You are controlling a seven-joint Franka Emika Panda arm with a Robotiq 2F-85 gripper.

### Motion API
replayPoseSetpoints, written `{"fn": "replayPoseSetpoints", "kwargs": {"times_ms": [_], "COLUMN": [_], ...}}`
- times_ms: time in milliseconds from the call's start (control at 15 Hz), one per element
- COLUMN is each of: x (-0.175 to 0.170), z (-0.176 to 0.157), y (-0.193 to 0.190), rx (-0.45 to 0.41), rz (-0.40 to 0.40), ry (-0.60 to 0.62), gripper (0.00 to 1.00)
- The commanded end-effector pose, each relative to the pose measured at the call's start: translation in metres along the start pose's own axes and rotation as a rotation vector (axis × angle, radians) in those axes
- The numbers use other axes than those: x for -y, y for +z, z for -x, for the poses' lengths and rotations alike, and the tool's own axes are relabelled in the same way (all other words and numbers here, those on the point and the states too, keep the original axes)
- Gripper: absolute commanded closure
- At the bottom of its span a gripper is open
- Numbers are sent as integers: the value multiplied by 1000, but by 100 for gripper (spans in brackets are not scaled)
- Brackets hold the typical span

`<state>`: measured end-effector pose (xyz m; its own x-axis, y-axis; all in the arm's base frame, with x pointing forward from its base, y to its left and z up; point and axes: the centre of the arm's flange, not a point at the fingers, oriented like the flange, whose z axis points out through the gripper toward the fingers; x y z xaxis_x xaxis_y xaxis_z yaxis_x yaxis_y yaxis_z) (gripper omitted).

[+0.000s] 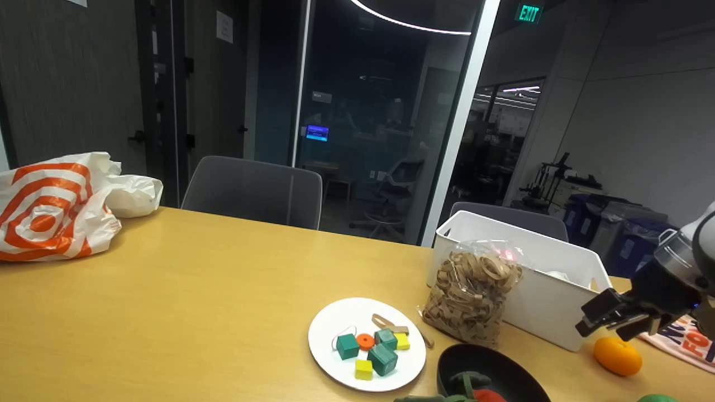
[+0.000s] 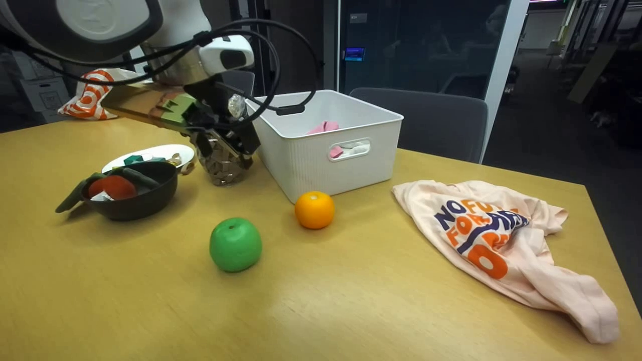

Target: Put the blocks on the plate, then put the toy fruits and vegetable in the bowl

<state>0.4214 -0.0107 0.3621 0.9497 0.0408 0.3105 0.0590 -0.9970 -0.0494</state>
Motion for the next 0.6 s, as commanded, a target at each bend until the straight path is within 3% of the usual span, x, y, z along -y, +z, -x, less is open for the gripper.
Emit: {"fn": "replayPoseSetpoints", "kwargs": {"times_ms": [0, 333, 533], "x": [-17, -48, -50], "z": [-9, -11, -14], "y": [15, 40, 53], "rx": [1, 4, -32], "rz": [168, 359, 358], "ry": [108, 197, 203], "gripper": [0, 0, 0]}}
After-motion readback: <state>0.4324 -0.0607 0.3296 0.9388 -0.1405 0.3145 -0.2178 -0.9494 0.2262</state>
